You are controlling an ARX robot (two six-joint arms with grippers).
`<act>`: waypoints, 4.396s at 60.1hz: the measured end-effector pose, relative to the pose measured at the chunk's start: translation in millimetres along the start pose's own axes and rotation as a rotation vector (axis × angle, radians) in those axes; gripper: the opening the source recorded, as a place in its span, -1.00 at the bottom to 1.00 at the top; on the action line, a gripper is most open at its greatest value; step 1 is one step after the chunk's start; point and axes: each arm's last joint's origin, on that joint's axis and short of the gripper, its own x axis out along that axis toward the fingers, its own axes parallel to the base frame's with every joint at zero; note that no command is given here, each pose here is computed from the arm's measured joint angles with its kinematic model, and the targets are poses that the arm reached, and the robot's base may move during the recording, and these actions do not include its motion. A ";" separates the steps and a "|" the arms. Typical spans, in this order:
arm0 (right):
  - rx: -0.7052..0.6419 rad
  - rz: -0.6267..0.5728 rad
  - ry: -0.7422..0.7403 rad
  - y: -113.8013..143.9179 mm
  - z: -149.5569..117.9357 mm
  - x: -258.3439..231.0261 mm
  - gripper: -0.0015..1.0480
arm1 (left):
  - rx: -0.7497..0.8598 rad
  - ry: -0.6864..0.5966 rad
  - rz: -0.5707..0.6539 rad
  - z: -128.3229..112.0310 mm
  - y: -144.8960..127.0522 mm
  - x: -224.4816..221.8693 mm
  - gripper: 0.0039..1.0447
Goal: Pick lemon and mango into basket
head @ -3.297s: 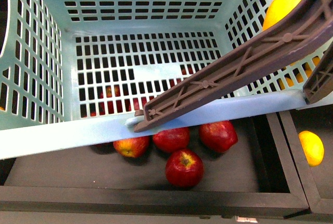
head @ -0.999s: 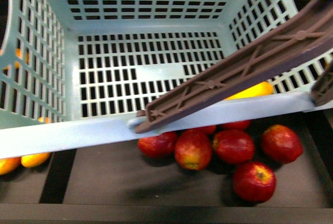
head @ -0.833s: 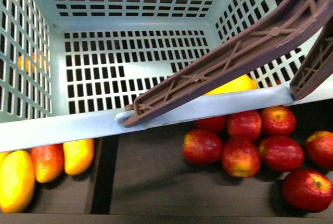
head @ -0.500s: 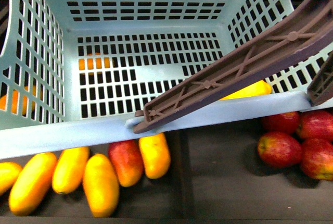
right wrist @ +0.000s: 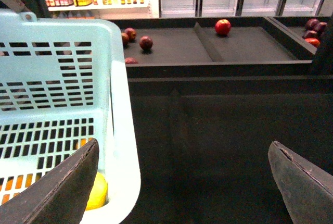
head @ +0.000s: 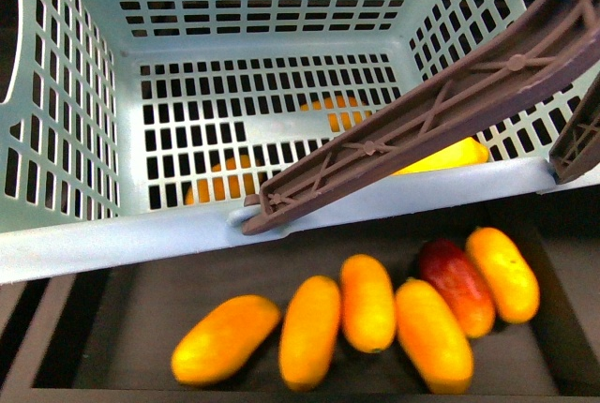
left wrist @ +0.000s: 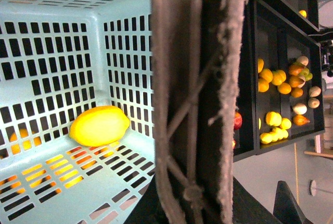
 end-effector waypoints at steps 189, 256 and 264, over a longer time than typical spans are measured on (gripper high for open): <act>0.422 -0.178 1.153 -5.4 -201.4 147.4 0.83 | 0.002 -0.002 0.003 0.2 0.4 0.2 -0.90; 0.473 -0.188 1.156 -6.5 -205.3 166.4 -0.02 | 0.002 -0.001 0.002 0.2 0.3 0.2 -0.90; 0.491 -0.199 1.121 -14.6 -191.3 169.1 -0.03 | 0.002 -0.001 0.002 0.2 0.4 0.2 -0.90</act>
